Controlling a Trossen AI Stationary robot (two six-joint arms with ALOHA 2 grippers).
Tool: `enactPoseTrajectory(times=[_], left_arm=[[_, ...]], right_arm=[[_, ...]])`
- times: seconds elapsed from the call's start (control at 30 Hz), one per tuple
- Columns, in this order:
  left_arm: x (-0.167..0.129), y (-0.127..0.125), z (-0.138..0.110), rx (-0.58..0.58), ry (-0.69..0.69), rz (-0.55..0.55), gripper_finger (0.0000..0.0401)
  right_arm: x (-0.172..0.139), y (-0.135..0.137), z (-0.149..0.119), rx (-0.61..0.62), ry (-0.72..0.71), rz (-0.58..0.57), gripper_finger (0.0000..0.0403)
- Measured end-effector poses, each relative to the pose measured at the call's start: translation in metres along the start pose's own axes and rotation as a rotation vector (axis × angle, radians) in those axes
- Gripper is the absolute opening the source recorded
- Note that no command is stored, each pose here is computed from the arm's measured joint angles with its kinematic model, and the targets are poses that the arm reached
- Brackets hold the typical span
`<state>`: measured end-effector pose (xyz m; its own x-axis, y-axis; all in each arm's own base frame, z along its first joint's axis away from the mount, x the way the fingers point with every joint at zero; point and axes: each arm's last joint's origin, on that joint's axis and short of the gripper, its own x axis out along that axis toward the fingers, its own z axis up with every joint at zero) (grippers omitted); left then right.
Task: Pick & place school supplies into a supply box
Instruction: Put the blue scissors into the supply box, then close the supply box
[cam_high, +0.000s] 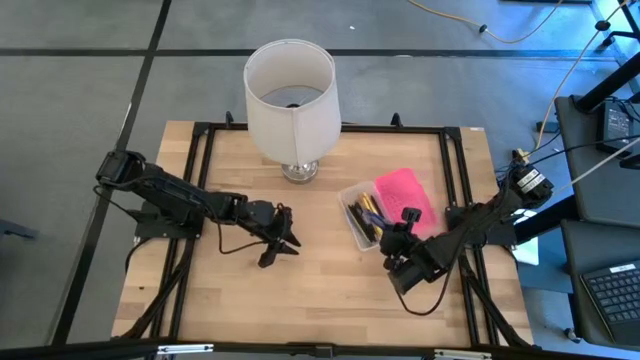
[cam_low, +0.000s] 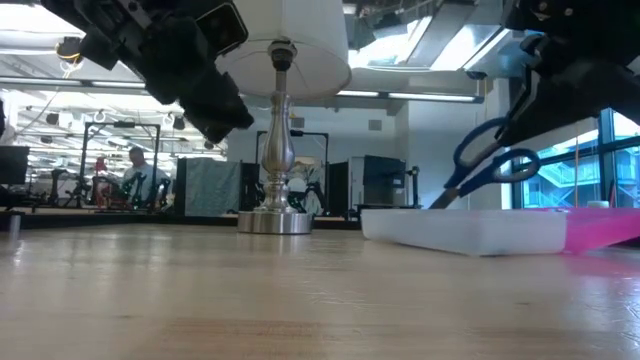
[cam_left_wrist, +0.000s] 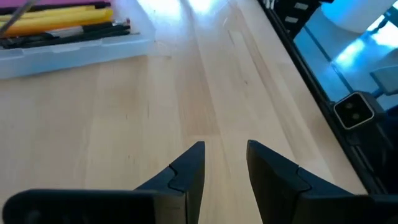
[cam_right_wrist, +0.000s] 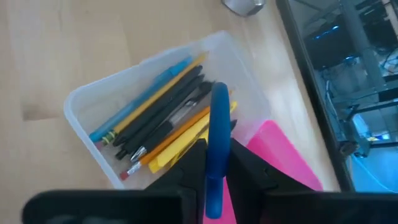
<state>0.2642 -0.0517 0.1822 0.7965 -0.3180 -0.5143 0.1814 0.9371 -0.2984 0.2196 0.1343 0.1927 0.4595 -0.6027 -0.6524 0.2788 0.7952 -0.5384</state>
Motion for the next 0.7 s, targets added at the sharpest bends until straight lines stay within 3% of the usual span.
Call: enactPoseTrajectory(times=[0.27, 0.7], left_arm=[[0.0090, 0.0014, -0.0085, -0.004, 0.048, 0.005, 0.0111], [0.0096, 0.0015, -0.0088, -0.005, 0.049, 0.005, 0.0111]], right_arm=[[-0.0002, 0.0033, -0.0012, -0.017, 0.067, 0.089, 0.0083], [-0.0002, 0.0039, -0.0001, -0.005, 0.055, 0.090, 0.0114]])
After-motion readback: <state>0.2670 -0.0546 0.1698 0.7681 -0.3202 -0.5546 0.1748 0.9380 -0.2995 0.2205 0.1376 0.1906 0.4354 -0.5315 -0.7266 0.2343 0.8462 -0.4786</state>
